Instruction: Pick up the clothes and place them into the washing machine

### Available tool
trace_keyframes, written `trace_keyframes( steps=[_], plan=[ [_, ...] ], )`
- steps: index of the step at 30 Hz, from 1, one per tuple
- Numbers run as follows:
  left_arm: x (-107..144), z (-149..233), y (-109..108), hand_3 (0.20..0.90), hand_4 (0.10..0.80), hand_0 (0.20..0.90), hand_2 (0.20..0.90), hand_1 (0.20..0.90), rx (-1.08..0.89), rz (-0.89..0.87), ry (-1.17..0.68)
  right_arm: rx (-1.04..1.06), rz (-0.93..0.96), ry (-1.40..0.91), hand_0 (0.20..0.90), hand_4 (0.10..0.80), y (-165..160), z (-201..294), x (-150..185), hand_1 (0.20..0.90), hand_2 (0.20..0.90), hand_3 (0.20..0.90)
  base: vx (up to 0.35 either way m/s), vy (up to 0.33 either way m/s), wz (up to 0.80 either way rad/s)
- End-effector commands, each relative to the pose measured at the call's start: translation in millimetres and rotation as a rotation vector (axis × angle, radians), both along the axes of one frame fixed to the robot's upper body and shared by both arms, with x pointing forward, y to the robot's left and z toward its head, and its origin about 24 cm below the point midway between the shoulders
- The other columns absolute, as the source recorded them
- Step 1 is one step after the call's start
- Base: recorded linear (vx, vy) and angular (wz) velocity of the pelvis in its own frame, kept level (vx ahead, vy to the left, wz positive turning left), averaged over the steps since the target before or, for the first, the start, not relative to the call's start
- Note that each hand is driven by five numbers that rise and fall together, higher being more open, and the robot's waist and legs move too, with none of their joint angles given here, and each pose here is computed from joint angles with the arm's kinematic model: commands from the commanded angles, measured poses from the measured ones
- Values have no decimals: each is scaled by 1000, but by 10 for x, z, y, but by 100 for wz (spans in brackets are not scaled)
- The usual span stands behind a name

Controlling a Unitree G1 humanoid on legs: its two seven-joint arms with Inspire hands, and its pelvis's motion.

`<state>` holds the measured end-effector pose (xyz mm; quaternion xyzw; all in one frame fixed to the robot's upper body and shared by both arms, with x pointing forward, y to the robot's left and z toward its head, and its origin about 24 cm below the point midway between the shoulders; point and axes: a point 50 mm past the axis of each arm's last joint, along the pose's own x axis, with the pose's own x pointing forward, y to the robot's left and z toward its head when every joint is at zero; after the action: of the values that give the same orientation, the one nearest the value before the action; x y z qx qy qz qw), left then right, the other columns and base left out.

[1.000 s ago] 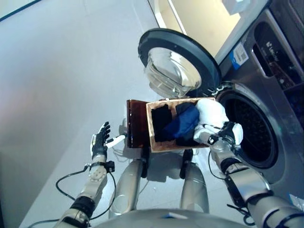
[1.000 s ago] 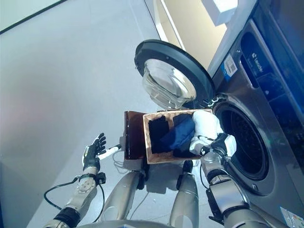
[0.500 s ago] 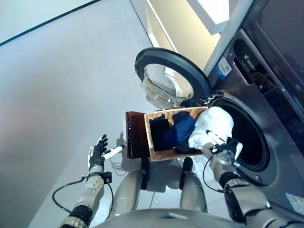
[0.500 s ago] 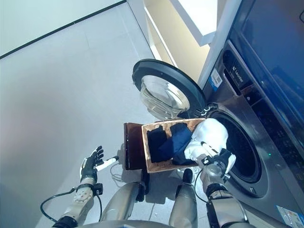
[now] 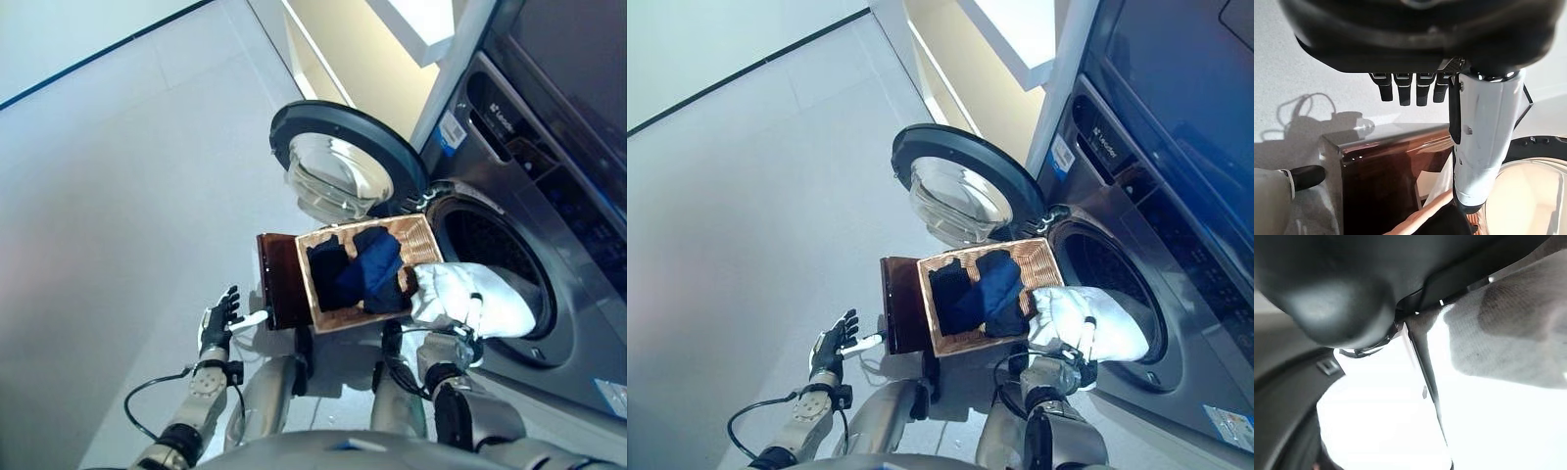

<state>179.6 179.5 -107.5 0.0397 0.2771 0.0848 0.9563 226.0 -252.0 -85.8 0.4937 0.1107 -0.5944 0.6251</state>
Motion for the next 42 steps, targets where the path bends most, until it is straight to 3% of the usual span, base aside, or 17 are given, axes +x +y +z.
trace_keyframes(
  steps=[1,7,13,17,18,19,38,42],
  plan=[
    [91,115,53,900,800,900,900,900,-6,11,-100,-234,-131,-185,200,300,-556,640,339,200,200,200,0,0,0],
    [95,113,115,900,800,900,900,900,18,21,-97,-385,-175,-264,200,300,-948,1248,557,200,200,200,-15,7,4],
    [115,143,195,900,800,900,900,900,69,9,-107,-738,-251,-406,200,300,-1565,2735,692,200,200,200,-23,0,6],
    [106,129,204,900,800,900,900,900,68,20,-98,-804,-265,-503,200,300,-1585,3093,699,200,200,200,19,9,6],
    [106,126,205,900,800,900,900,900,68,25,-96,-831,-257,-505,296,369,-1574,3148,699,296,296,296,41,16,0],
    [112,126,217,900,800,900,900,900,68,32,-94,-856,-239,-474,900,800,-1584,3143,695,900,900,900,0,0,0],
    [-16,-18,216,900,800,900,900,900,13,82,-11,-643,-79,-293,900,800,-1368,2221,838,900,900,900,-2,-1,0],
    [31,1,243,900,800,900,900,900,46,54,-11,-696,281,45,900,800,-1210,1747,893,900,900,900,-4,-8,0]
  ],
)
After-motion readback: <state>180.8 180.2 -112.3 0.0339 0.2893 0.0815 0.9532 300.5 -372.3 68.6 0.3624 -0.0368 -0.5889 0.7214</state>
